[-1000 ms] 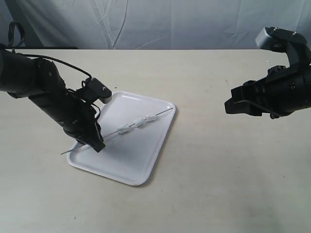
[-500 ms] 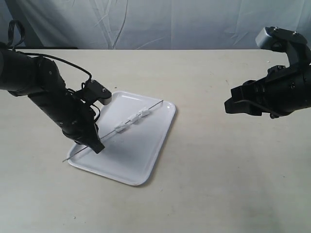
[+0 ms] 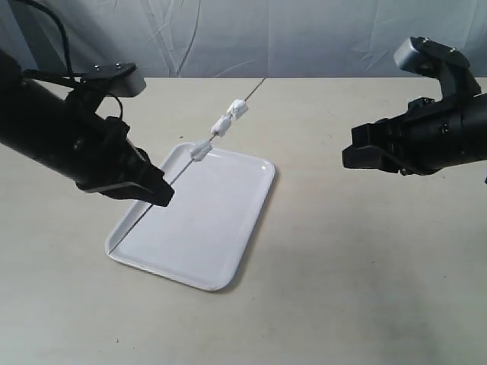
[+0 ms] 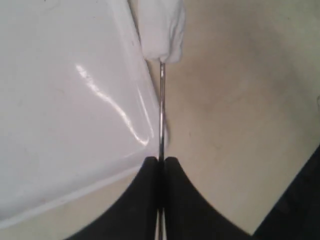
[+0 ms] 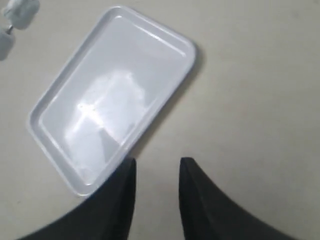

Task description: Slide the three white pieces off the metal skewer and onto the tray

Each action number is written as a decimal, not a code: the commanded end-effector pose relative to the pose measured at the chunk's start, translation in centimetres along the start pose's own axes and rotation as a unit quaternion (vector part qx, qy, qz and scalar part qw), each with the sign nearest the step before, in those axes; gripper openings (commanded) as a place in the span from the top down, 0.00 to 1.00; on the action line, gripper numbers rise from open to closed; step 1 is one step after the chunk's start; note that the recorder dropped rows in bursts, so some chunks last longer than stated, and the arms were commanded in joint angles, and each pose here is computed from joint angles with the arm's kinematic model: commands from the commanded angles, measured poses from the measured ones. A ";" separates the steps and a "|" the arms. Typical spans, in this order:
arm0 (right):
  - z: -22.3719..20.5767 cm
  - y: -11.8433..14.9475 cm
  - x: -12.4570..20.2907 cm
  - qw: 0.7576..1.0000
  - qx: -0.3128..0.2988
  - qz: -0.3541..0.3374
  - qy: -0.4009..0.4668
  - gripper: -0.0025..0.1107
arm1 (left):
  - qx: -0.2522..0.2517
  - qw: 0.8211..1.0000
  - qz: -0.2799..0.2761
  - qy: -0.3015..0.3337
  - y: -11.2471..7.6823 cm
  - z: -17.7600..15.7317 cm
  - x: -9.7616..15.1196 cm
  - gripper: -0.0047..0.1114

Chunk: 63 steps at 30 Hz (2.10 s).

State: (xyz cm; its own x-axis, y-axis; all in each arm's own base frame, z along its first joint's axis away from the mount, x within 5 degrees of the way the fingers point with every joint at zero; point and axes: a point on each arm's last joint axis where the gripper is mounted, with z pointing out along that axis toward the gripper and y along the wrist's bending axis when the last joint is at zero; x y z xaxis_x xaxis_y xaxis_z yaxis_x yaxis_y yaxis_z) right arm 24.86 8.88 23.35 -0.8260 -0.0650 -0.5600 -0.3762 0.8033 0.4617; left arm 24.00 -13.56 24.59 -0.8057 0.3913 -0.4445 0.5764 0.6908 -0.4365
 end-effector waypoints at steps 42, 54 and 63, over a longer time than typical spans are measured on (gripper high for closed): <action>15.1 4.2 -1.7 0.953 -0.291 0.076 0.042 0.57 | 0.136 0.950 -0.246 -0.133 -0.9 3.4 11.1 0.96; 15.0 4.3 -1.7 0.951 -0.296 0.078 0.043 0.57 | 0.165 0.949 -0.244 -0.116 -1.5 3.3 11.3 0.96; 15.1 4.6 -1.5 0.951 -0.297 0.075 0.046 0.60 | 0.163 0.949 -0.245 -0.111 -1.5 3.3 11.4 0.96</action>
State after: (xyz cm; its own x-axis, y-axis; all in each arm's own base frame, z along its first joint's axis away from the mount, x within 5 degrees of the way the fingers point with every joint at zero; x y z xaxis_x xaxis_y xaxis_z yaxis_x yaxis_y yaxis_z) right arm 30.82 21.40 15.80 -0.9133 -0.0471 -0.4045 -0.3950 0.3447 0.8516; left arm 14.69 -12.15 17.54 -0.9578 -0.0959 -0.2710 0.1820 0.5277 -0.8297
